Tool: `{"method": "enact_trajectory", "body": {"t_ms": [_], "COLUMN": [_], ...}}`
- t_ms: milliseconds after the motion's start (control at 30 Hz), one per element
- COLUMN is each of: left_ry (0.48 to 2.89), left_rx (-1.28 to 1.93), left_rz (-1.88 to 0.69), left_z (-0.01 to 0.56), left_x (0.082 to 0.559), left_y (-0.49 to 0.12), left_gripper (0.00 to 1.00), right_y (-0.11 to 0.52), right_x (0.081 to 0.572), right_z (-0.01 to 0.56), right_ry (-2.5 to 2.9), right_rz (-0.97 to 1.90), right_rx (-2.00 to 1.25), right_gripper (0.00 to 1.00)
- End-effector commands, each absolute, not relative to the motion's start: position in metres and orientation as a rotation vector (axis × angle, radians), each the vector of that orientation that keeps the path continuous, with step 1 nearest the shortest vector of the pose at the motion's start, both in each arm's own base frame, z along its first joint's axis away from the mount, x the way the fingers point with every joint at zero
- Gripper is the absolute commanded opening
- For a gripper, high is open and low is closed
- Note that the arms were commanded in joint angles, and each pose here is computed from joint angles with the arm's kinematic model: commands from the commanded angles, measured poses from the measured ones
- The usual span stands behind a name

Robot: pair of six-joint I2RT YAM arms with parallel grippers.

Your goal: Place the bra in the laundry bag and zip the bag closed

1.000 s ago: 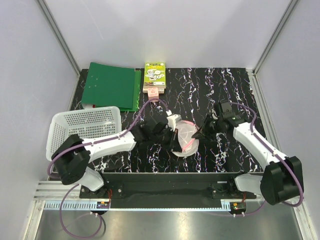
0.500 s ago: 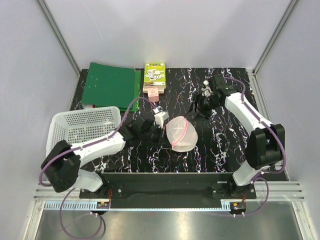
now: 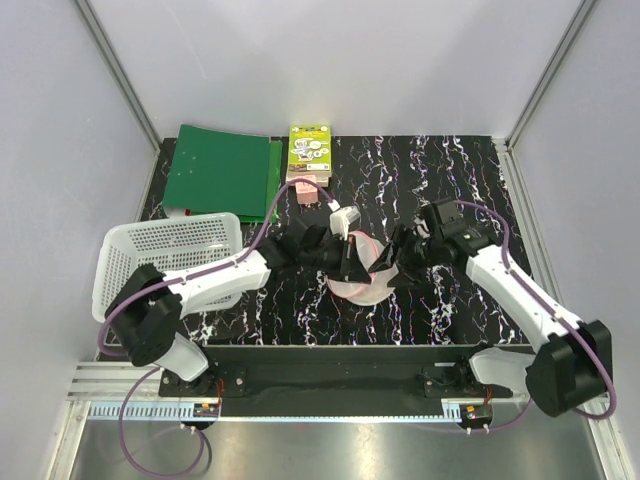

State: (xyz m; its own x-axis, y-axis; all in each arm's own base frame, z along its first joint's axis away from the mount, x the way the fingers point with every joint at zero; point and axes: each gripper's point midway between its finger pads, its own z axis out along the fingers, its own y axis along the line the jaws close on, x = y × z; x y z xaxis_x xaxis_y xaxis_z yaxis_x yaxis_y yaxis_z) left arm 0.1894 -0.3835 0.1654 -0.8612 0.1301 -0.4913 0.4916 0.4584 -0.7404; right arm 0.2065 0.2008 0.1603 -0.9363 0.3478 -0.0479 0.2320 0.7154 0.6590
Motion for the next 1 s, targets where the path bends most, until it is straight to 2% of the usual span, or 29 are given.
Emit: {"method": "enact_trajectory", "body": {"t_ms": [0,100,133,200,267,533,667,733,767,800,833,933,967], "left_ry": [2.264,2.276,2.270,2.304,2.361,2.500,2.474,2.430,2.433,2.421,2.371,2.324,2.317], "left_rx": [0.604,0.610,0.606,0.614,0.617,0.599,0.647,0.659,0.644,0.640,0.647,0.631,0.627], "left_rz": [-1.461,-1.444,-1.428,-1.380,-1.308,-1.090,-1.109,-1.165,-1.188,-1.211,-1.261,-1.326,-1.342], "left_z": [0.189,0.185,0.184,0.176,0.158,0.105,0.113,0.128,0.131,0.136,0.151,0.173,0.178], "left_x": [0.180,0.175,0.176,0.170,0.165,0.146,0.145,0.149,0.152,0.155,0.160,0.173,0.174], "left_y": [-0.393,-0.387,-0.384,-0.372,-0.358,-0.293,-0.291,-0.303,-0.309,-0.315,-0.326,-0.350,-0.356], "left_gripper": [0.00,0.00,0.00,0.00,0.00,0.00,0.00,0.00,0.00,0.00,0.00,0.00,0.00], "right_y": [0.220,0.217,0.217,0.215,0.215,0.202,0.212,0.208,0.202,0.191,0.186,0.177,0.182], "right_x": [0.244,0.257,0.263,0.271,0.271,0.284,0.285,0.297,0.289,0.295,0.291,0.268,0.261], "right_z": [0.160,0.156,0.161,0.164,0.165,0.184,0.186,0.184,0.180,0.178,0.178,0.186,0.189], "right_ry": [2.655,2.651,2.633,2.623,2.638,2.635,2.696,2.719,2.785,2.795,2.813,2.798,2.780], "right_rz": [1.103,1.053,1.049,1.050,1.084,1.247,1.331,1.254,1.192,1.058,0.997,0.911,0.932], "right_rx": [0.490,0.492,0.491,0.471,0.456,0.379,0.258,0.232,0.270,0.273,0.291,0.354,0.342], "right_gripper": [0.65,0.51,0.36,0.21,0.00,0.00,0.00,0.26,0.36,0.42,0.54,0.73,0.75]}}
